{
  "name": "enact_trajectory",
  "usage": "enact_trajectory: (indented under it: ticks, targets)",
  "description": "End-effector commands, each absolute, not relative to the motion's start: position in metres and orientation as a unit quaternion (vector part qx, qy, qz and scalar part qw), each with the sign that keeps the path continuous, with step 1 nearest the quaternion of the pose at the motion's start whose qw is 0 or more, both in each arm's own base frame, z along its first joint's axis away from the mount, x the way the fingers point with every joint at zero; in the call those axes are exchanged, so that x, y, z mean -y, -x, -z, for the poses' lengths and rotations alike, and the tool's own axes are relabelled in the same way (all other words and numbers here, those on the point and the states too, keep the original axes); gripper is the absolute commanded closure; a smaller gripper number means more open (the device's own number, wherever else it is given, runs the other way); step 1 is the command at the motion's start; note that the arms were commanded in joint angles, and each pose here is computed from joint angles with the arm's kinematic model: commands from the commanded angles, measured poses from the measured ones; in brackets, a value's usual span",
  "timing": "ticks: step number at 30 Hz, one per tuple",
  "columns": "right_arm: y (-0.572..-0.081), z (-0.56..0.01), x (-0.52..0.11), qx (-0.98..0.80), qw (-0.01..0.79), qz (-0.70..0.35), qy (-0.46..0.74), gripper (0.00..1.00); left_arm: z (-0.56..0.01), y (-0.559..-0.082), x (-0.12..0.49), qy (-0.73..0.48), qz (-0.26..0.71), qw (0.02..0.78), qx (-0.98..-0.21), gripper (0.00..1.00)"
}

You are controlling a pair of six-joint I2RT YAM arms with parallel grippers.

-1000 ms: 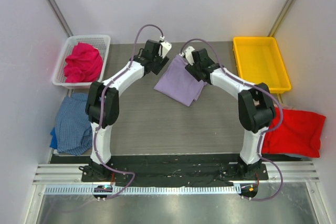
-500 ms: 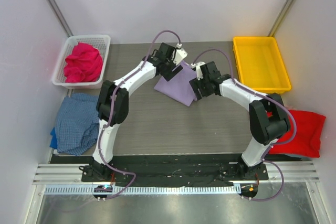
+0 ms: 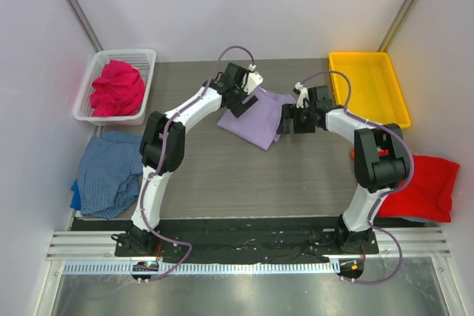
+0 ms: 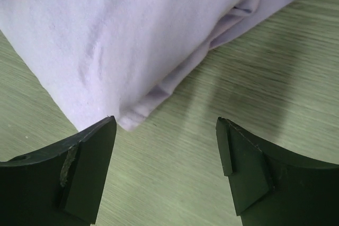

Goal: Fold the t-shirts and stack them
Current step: Put the neatly folded tshirt into the corner of the board with the right arm

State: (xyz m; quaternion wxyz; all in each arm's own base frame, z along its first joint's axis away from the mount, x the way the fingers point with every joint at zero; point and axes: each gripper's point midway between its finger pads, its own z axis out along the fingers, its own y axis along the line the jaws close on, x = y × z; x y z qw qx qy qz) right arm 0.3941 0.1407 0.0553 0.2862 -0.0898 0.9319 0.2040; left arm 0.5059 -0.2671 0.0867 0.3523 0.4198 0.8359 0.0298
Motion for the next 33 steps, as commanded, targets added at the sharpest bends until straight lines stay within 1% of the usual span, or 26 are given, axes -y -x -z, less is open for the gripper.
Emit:
enact_trajectory:
  ticks: [1,10,18,33]
  targets:
    - [-0.402,-0.054,-0.163,-0.914,0.275,-0.290,0.065,0.15,-0.103,-0.521,0.273,-0.411,-0.029,0.382,-0.827,0.07]
    - [-0.421,-0.035,-0.170,-0.899,0.263,-0.348,0.031,0.14,-0.093,-0.521,0.271,-0.420,-0.038,0.372,-0.827,0.05]
    - [-0.437,-0.023,-0.176,-0.891,0.269,-0.364,0.025,0.14,-0.086,-0.519,0.269,-0.421,-0.038,0.367,-0.829,0.05]
    - [-0.444,-0.012,-0.193,-0.878,0.262,-0.399,0.028,0.16,-0.069,-0.508,0.269,-0.421,-0.028,0.348,-0.837,0.06]
